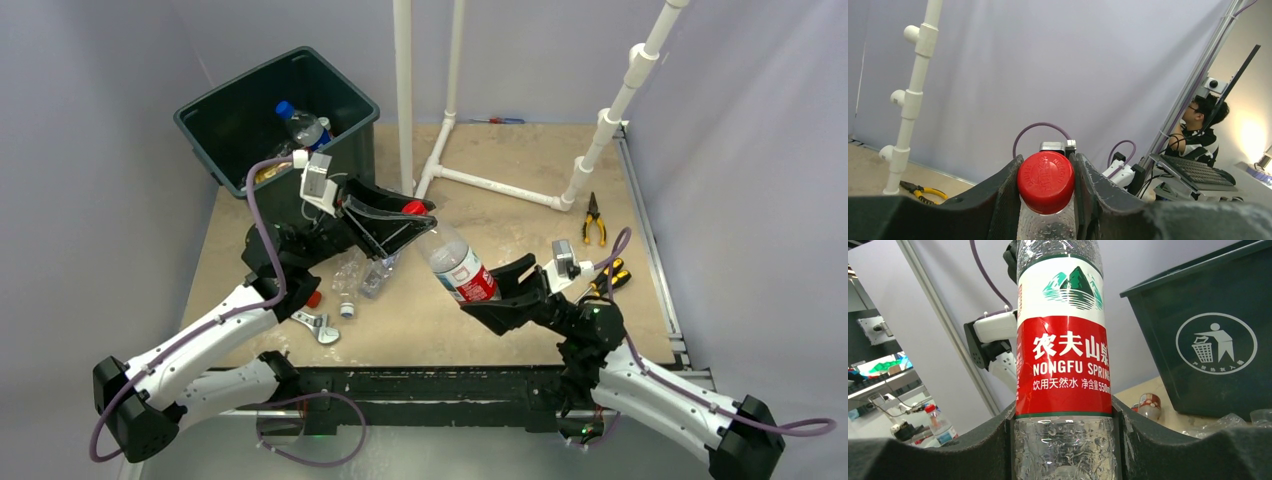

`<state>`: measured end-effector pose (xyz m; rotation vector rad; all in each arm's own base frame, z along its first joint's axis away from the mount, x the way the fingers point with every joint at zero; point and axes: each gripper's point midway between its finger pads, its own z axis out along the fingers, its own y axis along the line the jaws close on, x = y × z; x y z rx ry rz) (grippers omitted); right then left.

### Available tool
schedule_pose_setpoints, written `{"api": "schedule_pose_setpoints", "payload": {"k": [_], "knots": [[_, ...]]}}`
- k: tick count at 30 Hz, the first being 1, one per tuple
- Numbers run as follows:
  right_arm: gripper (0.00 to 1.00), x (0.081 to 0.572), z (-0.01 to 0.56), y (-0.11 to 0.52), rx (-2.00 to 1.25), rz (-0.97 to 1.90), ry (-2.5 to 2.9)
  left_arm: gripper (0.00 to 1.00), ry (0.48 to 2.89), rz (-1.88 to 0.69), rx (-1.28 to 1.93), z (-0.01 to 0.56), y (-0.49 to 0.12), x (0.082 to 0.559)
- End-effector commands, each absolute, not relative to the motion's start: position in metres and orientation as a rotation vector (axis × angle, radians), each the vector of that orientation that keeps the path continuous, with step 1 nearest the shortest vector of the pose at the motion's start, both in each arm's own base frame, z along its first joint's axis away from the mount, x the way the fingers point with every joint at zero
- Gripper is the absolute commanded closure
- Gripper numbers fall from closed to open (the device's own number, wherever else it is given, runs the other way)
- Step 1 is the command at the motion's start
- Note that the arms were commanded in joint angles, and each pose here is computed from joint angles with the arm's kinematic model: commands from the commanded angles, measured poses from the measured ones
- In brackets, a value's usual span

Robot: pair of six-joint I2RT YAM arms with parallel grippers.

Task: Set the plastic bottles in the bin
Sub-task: Pick up the plastic bottle from the corner of the board.

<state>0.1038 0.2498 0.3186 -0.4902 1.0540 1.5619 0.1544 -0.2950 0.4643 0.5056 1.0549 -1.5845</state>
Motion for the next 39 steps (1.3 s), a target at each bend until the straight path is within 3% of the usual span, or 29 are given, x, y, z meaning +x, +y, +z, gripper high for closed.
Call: {"api": "schedule_pose_setpoints", "payload": {"k": [1,6,9,11,12,14,16,17,27,39], "knots": [[0.73,0.104,0.332,0.249,-0.479,1.552,1.004,0.76,0.962,-1.579,0.541,0.491,-0.289,0.143],[0.70,0.105,0.333,0.254,-0.474,1.566,1.004,0.70,0.976,-1.596,0.552,0.491,-0.294,0.142],[0.65,0.105,0.333,0.258,-0.480,1.571,1.005,0.76,0.982,-1.597,0.561,0.489,-0.297,0.141],[0.50,0.104,0.332,0.260,-0.485,1.574,1.014,0.97,0.993,-1.578,0.570,0.487,-0.297,0.143],[0.43,0.105,0.331,0.260,-0.483,1.572,1.023,1.00,1.004,-1.561,0.563,0.487,-0.297,0.145],[0.29,0.106,0.331,0.259,-0.473,1.567,1.037,1.00,1.025,-1.519,0.550,0.488,-0.294,0.149],[0.07,0.110,0.334,0.258,-0.457,1.551,1.064,1.00,1.023,-1.476,0.539,0.494,-0.287,0.149],[0.02,0.111,0.335,0.258,-0.454,1.542,1.079,1.00,1.037,-1.452,0.534,0.495,-0.284,0.150],[0.01,0.114,0.351,0.247,-0.458,1.432,1.190,1.00,1.082,-1.132,0.459,0.534,-0.236,0.161],[0.01,0.118,0.343,0.215,-0.378,1.295,1.297,1.00,1.159,-0.304,0.152,0.593,-0.113,0.227]]}}
